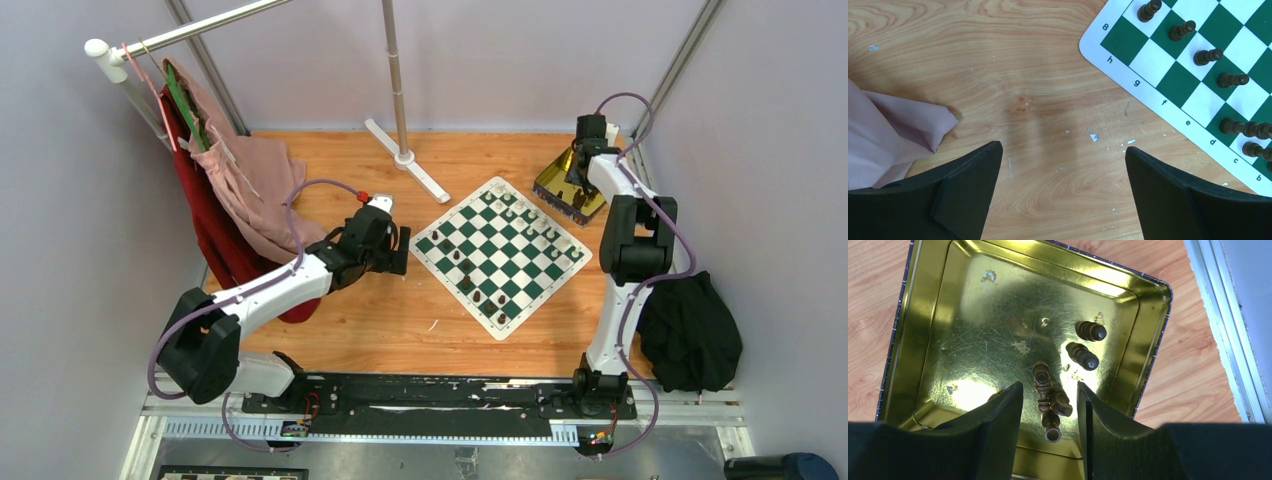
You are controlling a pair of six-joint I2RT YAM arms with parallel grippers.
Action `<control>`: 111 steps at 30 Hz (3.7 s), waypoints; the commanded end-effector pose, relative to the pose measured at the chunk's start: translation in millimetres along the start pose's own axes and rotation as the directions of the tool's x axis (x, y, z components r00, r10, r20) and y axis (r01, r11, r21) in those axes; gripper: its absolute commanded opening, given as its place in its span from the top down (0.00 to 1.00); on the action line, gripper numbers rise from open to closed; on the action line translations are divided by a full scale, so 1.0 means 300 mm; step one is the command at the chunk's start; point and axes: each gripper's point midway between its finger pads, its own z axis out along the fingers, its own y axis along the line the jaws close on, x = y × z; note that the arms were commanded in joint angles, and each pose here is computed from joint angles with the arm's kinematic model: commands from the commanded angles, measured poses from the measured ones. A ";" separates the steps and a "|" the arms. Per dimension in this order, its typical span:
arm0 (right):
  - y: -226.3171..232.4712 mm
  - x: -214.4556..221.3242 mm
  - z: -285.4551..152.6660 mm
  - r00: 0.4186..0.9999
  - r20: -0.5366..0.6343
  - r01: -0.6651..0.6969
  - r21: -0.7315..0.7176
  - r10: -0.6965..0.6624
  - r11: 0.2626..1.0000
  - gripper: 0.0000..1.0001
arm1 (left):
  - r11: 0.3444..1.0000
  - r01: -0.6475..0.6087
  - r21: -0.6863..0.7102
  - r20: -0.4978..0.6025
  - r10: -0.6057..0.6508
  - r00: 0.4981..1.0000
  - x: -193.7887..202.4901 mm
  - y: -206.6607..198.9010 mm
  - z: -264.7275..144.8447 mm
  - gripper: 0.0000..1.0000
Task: Set up the chess pieces on the board
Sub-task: Pick up the chess piece from the storage box, then place the chess piece on the chessboard.
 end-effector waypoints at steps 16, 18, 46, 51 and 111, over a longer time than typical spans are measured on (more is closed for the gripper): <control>0.011 0.016 0.102 0.999 -0.037 -0.026 -0.026 0.025 0.999 0.53 | 1.000 0.009 -0.009 0.005 -0.009 1.000 -0.047 -0.017 0.035 0.00; 0.009 0.023 0.110 0.999 -0.043 -0.027 -0.029 0.026 0.999 0.53 | 1.000 0.010 -0.007 0.002 -0.010 1.000 -0.045 -0.021 0.038 0.00; 0.021 0.041 0.146 0.998 -0.065 -0.031 -0.058 0.027 0.998 0.93 | 0.999 0.049 -0.010 -0.004 -0.049 0.999 -0.035 -0.025 0.043 0.00; 0.020 0.021 0.139 0.998 -0.051 -0.034 -0.059 0.031 0.998 1.00 | 0.999 0.048 -0.012 -0.003 -0.048 0.999 -0.037 -0.024 0.042 0.00; 0.227 -0.017 -0.415 0.983 0.117 0.168 -0.293 -0.139 0.941 1.00 | 0.997 0.069 0.044 0.135 -0.075 0.988 -0.090 0.008 -0.135 0.00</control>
